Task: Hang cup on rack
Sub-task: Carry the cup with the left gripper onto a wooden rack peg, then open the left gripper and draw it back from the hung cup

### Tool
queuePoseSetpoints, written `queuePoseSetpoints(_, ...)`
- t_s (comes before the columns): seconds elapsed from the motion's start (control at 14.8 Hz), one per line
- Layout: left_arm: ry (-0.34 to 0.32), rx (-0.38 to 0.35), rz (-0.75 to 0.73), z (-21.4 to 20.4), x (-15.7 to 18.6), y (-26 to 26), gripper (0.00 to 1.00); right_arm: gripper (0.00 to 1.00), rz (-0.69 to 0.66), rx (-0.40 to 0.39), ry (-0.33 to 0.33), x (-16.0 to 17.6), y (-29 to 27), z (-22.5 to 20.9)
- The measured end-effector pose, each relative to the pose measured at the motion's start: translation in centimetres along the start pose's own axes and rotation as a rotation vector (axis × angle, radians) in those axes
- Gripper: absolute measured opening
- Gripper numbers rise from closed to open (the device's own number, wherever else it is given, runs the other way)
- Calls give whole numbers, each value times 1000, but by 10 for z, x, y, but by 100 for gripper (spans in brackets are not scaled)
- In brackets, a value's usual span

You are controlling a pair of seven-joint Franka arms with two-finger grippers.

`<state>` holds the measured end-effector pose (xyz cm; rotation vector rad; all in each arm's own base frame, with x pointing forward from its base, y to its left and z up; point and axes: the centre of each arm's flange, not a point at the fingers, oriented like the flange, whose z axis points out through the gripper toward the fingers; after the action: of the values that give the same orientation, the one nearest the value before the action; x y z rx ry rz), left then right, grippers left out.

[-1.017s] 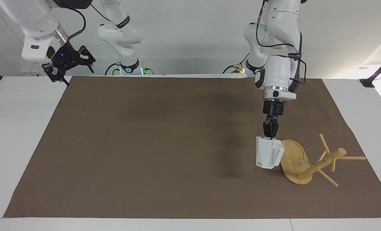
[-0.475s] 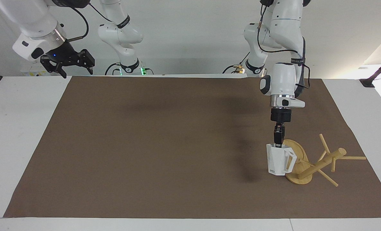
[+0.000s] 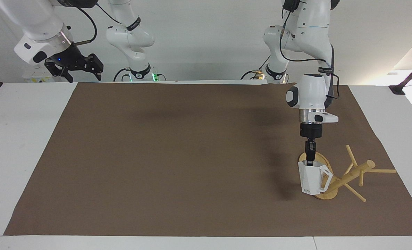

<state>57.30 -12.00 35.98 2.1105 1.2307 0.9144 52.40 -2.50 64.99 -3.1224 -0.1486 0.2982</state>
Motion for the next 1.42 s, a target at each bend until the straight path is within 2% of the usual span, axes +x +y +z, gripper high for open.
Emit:
queuePoseSetpoints(0.2,0,68,-35,6,18,-13,4,100,1,0,0,0,0,0)
queuePoseSetpoints(0.34,6,81,-46,7,27,-16,4,100,3,0,0,0,1,0)
queuePoseSetpoints(0.41,7,85,-51,8,29,-17,10,100,3,0,0,0,1,0)
queuePoseSetpoints(0.68,13,89,-58,8,37,-14,54,100,-3,-1,0,0,-2,0)
queuePoseSetpoints(0.95,-69,212,-61,4,34,-11,97,100,-3,-1,0,0,-2,0)
queuePoseSetpoints(1.15,-173,338,-34,-11,27,-7,99,100,-3,-1,0,0,-2,0)
queuePoseSetpoints(1.42,-264,411,130,-33,24,3,99,100,-3,-1,0,0,-2,0)
